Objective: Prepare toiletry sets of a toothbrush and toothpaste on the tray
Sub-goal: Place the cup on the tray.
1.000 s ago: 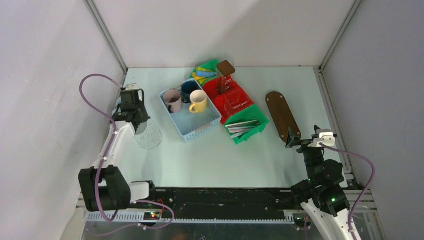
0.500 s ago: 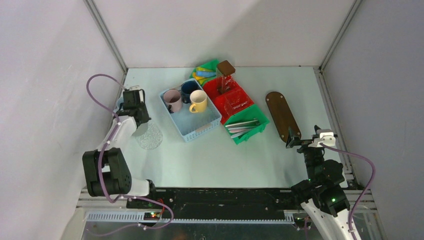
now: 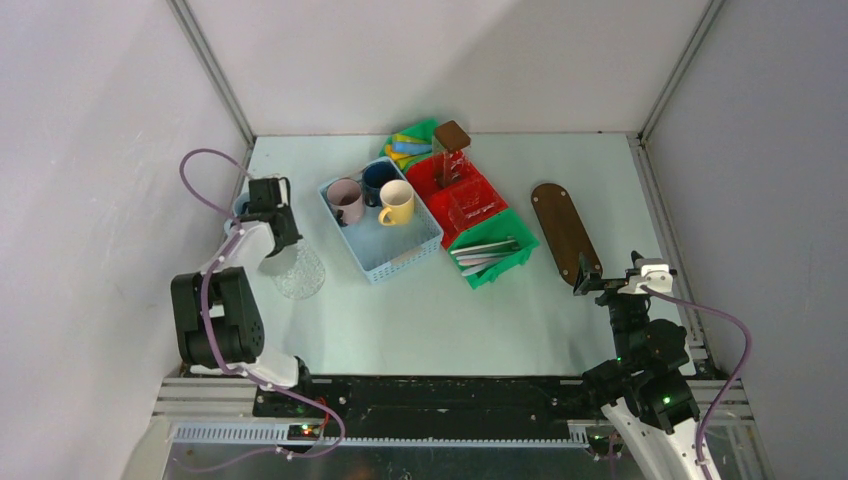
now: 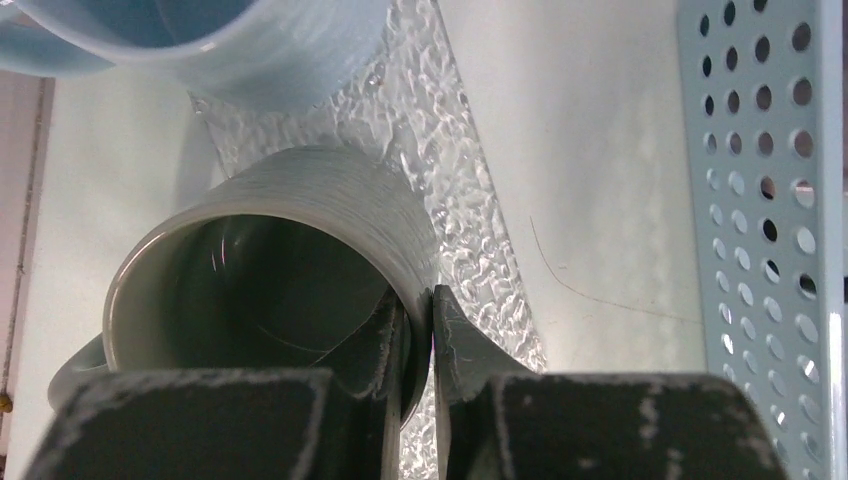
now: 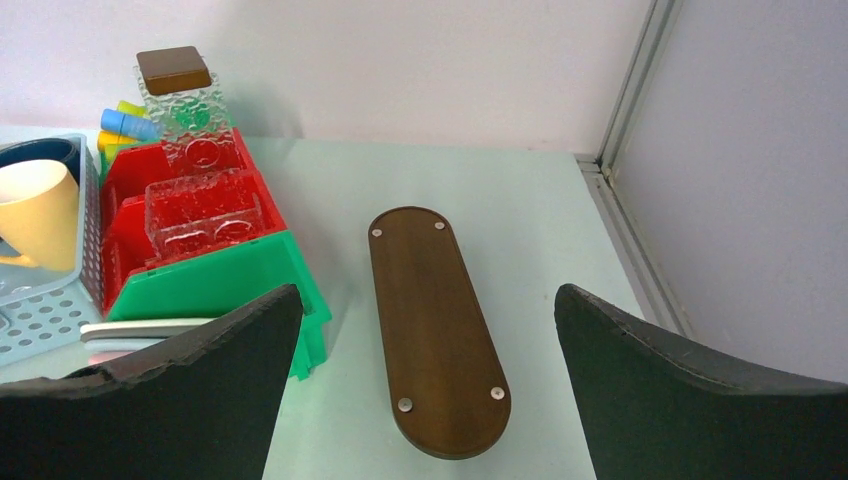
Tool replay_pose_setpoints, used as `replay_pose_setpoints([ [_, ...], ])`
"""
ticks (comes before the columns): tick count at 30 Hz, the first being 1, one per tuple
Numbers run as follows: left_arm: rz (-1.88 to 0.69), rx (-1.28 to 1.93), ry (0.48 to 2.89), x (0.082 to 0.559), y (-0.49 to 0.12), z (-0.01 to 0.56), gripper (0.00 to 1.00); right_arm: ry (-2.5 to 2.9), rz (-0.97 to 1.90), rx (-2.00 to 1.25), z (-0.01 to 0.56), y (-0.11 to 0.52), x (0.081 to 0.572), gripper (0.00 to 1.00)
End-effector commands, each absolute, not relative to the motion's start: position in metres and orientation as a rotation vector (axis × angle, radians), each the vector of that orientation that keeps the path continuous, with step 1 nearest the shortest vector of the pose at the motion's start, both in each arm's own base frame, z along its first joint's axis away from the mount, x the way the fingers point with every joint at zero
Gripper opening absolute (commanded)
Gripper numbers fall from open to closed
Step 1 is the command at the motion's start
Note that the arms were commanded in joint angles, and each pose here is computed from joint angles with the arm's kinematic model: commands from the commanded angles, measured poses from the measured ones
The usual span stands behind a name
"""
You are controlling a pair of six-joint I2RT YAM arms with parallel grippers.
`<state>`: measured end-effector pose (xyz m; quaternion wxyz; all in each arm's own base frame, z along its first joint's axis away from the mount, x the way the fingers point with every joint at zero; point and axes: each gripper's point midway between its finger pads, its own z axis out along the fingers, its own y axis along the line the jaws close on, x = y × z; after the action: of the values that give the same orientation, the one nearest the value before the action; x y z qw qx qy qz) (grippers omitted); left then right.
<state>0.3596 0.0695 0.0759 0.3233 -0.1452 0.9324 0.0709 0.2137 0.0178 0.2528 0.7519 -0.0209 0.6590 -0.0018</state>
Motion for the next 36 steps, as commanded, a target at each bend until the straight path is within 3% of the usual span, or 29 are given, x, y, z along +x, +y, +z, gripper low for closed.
replay_pose_setpoints([
  [1,0.222,-0.424,2.281,0.394,0.094,0.119,0.05,1.302,0.020,0.009,0.286,0.007,0.193,1.00],
  [29,0.101,-0.484,2.300,0.417,0.087,0.113,0.06,1.299,0.025,-0.003,0.286,0.009,0.194,1.00],
  [36,0.130,-0.512,2.315,0.414,0.091,0.110,0.19,1.301,0.024,-0.002,0.286,0.009,0.194,1.00],
])
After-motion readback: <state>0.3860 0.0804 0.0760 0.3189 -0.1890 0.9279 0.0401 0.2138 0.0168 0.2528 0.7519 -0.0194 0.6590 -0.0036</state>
